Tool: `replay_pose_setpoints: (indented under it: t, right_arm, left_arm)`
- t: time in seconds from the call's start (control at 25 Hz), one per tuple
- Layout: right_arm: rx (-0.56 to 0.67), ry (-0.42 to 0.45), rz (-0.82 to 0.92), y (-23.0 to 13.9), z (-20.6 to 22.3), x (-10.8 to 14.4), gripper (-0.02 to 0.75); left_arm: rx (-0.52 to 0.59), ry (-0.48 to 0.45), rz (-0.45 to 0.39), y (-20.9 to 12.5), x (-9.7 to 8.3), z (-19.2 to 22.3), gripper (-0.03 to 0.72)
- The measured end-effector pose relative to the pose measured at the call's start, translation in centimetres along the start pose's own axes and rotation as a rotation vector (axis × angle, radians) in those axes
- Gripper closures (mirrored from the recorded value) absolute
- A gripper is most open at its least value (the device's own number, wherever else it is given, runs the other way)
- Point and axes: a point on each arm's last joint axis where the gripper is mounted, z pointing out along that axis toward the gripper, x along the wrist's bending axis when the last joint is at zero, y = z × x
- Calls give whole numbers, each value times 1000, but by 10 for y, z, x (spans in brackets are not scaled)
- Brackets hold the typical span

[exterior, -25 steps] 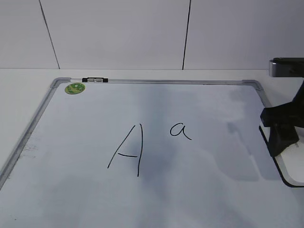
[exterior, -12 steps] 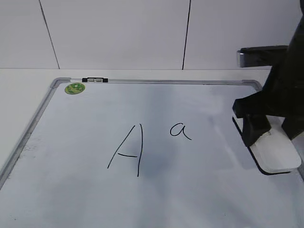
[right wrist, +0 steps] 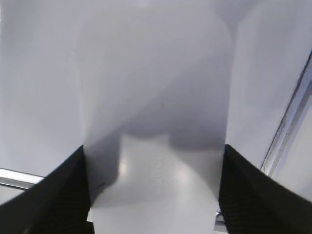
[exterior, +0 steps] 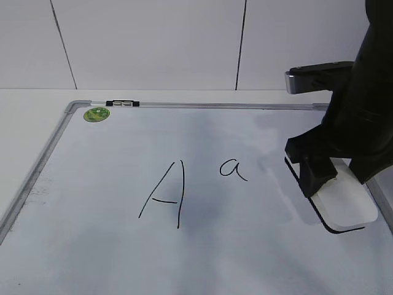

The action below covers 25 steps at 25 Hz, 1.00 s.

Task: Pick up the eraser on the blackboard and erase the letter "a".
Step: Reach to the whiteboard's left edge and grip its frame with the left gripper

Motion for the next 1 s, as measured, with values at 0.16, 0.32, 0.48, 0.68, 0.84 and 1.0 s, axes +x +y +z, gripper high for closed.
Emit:
replay_pose_setpoints:
  t: [0.16, 0.32, 0.48, 0.68, 0.84, 1.0]
  right_arm:
    - [-2, -7, -6, 0, 0, 0, 176]
    - [0, -7, -6, 0, 0, 0, 176]
    - [0, -9, -7, 0, 0, 0, 176]
    - [0, -9, -7, 0, 0, 0, 176]
    - [-3, -18, -10, 0, 0, -1, 176]
    - [-3, -18, -10, 0, 0, -1, 176]
  left_arm:
    - [9, -1, 0, 1, 0, 1, 453]
    - [79, -6, -3, 8, 1, 10, 454]
    - [117, -8, -6, 31, 3, 24, 453]
    - [134, -7, -10, 64, 7, 45, 453]
    - [215, -13, -13, 89, 10, 70, 453]
    - [337, -32, -28, 108, 12, 104, 453]
